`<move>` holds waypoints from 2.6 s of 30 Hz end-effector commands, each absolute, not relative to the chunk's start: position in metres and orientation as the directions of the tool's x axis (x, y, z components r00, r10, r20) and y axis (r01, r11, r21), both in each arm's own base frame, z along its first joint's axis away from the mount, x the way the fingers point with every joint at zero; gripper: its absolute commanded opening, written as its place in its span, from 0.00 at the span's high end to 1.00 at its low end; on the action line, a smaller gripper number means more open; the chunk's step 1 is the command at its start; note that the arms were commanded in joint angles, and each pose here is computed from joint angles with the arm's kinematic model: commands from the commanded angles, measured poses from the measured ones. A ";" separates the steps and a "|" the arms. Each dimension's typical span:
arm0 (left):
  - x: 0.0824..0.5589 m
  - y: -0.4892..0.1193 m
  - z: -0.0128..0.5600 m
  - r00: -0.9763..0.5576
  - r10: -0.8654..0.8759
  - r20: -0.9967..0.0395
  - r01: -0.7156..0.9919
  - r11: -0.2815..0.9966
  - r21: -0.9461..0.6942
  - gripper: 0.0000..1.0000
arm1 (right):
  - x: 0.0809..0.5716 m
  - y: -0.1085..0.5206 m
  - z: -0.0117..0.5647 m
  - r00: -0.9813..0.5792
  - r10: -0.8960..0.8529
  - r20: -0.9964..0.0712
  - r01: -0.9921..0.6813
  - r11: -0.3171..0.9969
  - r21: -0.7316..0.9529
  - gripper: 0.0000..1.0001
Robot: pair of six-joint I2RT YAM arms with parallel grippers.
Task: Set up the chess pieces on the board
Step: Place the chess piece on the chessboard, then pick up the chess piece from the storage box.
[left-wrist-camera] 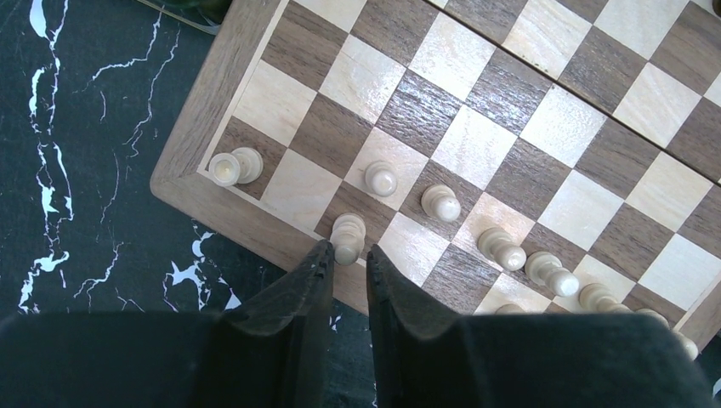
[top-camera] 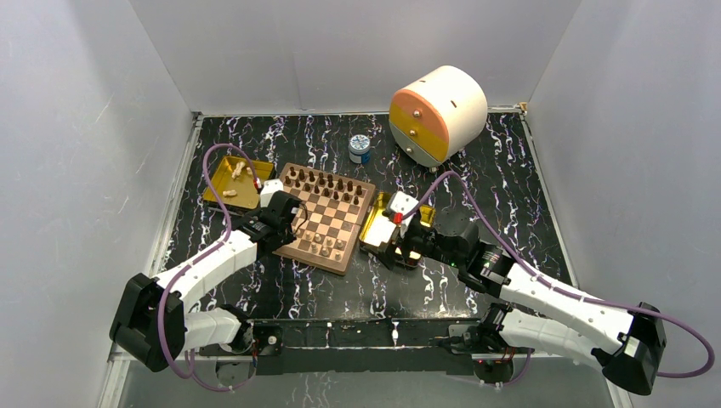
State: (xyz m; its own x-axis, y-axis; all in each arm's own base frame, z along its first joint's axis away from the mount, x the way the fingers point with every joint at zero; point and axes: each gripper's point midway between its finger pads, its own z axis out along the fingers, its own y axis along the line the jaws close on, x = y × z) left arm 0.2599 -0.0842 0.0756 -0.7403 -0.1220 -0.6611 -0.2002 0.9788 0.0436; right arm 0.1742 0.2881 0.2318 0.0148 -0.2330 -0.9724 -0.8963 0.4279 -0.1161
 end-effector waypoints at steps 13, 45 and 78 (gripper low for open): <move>0.278 -0.098 0.134 -0.686 -0.153 -0.711 -0.187 0.982 -0.030 0.68 | 0.177 0.298 0.254 -0.021 -0.147 -0.989 -0.891 0.450 -0.048 0.01; 0.421 0.041 0.129 -0.640 -0.343 -0.687 -0.370 0.922 -0.115 0.68 | 0.183 0.279 0.271 -0.111 -0.053 -0.992 -0.823 0.564 0.062 0.02; 0.489 0.077 0.058 -0.722 0.019 -0.692 -0.165 0.966 0.199 0.65 | 0.194 0.285 0.260 -0.030 -0.154 -0.988 -0.830 0.555 -0.061 0.01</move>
State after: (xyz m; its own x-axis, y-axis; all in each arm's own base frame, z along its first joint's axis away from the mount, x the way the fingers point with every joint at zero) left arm 0.4725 0.0714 0.0378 -0.7624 -0.0005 -0.6470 -0.1485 0.9734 0.1743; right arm 0.1861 0.2784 0.2280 -0.1284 -0.2125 -0.9687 -0.8325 0.5539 -0.0112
